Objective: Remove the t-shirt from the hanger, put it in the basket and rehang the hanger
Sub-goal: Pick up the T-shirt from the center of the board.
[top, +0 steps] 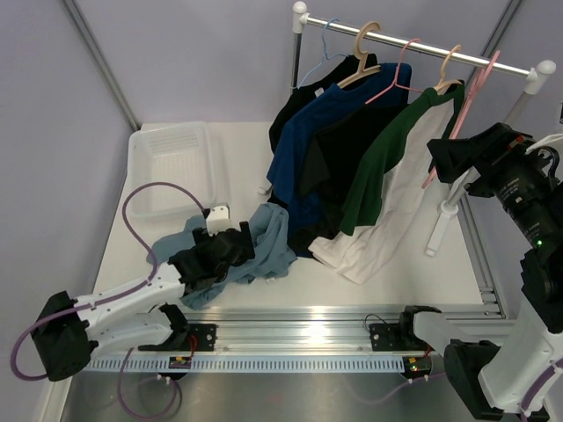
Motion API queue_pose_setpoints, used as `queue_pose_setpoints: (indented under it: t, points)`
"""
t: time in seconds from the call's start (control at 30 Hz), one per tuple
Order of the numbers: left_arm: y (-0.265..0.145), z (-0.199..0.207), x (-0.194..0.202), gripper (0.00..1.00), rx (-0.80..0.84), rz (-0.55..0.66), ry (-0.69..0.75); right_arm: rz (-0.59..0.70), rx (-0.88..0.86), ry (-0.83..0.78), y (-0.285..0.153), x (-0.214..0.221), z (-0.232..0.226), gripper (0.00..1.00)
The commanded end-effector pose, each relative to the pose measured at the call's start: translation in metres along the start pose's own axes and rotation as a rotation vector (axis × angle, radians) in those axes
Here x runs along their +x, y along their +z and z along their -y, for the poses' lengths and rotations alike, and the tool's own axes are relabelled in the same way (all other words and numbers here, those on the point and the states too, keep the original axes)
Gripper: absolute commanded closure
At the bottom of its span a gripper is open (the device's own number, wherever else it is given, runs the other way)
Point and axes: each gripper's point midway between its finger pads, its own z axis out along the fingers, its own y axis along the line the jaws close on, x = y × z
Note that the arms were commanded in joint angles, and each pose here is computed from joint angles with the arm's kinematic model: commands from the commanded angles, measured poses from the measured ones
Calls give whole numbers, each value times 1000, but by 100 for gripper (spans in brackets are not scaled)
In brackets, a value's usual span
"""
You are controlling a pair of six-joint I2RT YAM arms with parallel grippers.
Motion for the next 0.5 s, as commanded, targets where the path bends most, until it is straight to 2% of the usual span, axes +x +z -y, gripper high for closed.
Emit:
queue_pose_setpoints:
  t: [0.0, 0.13, 0.23, 0.4, 0.47]
  points:
    - [10, 14, -10, 1, -4, 1, -54, -28, -80, 12, 5, -3, -17, 1]
    - [20, 9, 17, 1, -65, -86, -72, -51, -85, 16, 28, -12, -18, 1]
    - [31, 0, 35, 1, -132, -124, -145, -124, -58, -12, 56, 3, -13, 0]
    - [46, -4, 66, 1, -217, -208, -177, -158, 28, -94, 82, 17, 2, 1]
    - [52, -3, 75, 3, -232, -222, -195, -224, 39, -145, 101, 35, 2, 1]
